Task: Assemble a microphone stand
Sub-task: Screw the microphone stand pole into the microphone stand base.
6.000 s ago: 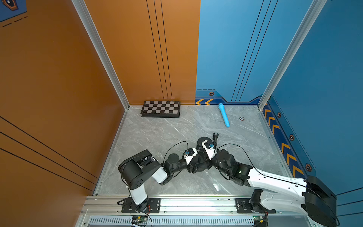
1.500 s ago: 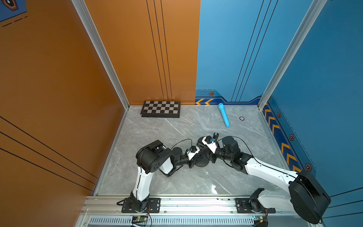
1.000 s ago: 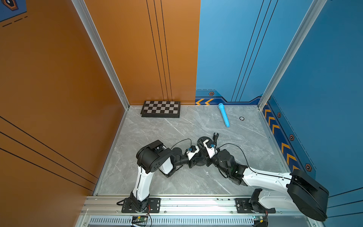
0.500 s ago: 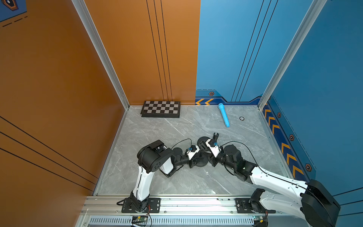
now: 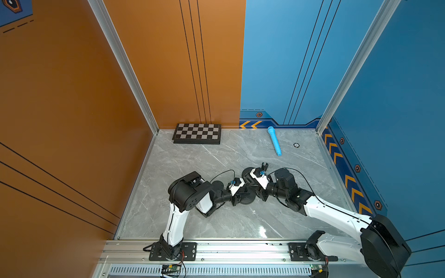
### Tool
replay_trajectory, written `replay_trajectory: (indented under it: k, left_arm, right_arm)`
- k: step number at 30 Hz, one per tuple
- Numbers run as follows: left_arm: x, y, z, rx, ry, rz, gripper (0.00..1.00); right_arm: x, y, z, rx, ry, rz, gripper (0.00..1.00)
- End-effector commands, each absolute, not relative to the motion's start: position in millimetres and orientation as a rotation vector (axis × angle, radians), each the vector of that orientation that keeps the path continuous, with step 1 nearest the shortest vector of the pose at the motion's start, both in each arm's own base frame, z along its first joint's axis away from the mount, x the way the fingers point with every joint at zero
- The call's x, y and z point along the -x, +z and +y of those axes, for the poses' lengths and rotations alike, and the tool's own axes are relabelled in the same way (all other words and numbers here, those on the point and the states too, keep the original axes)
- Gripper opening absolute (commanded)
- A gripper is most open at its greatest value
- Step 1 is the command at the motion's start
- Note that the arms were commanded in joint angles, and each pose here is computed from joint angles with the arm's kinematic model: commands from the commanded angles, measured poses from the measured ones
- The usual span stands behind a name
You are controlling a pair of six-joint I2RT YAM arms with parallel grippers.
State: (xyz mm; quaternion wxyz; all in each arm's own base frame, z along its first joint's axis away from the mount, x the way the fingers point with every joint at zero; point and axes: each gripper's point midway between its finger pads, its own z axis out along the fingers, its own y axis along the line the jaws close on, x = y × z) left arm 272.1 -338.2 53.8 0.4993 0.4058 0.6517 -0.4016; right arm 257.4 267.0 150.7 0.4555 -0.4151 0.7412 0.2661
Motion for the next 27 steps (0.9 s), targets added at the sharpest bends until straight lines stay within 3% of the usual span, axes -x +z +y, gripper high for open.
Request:
replay_trajectory:
  k: [1, 6, 10, 16, 21, 27]
  left_arm:
    - [-273.3, 36.6, -333.9, -0.964, -0.962, 1.655, 0.41]
    - [-274.6, 36.9, -333.2, -0.952, -0.960, 1.661, 0.43]
    - [-277.0, 38.0, -333.9, -0.938, -0.960, 1.665, 0.43]
    - [-277.7, 36.7, -334.2, -0.929, -0.963, 1.673, 0.43]
    - [-277.5, 34.2, -335.9, -0.934, -0.973, 1.677, 0.35]
    - [-269.3, 32.8, -336.6, -0.985, -1.000, 1.656, 0.20]
  right_arm:
    - [-271.3, 169.6, 272.7, 0.953, 0.615, 1.752, 0.34]
    - [-275.2, 166.5, 267.4, 0.824, 0.504, 1.759, 0.06]
    - [-271.8, 155.0, 255.2, 0.582, 0.380, 1.784, 0.00]
    - [-266.7, 134.8, 230.6, 0.311, 0.196, 1.870, 0.00]
    - [-260.5, 129.0, 255.2, 0.415, 0.269, 1.919, 0.01]
    - [-248.4, 142.2, 280.9, 0.735, 0.387, 1.894, 0.22]
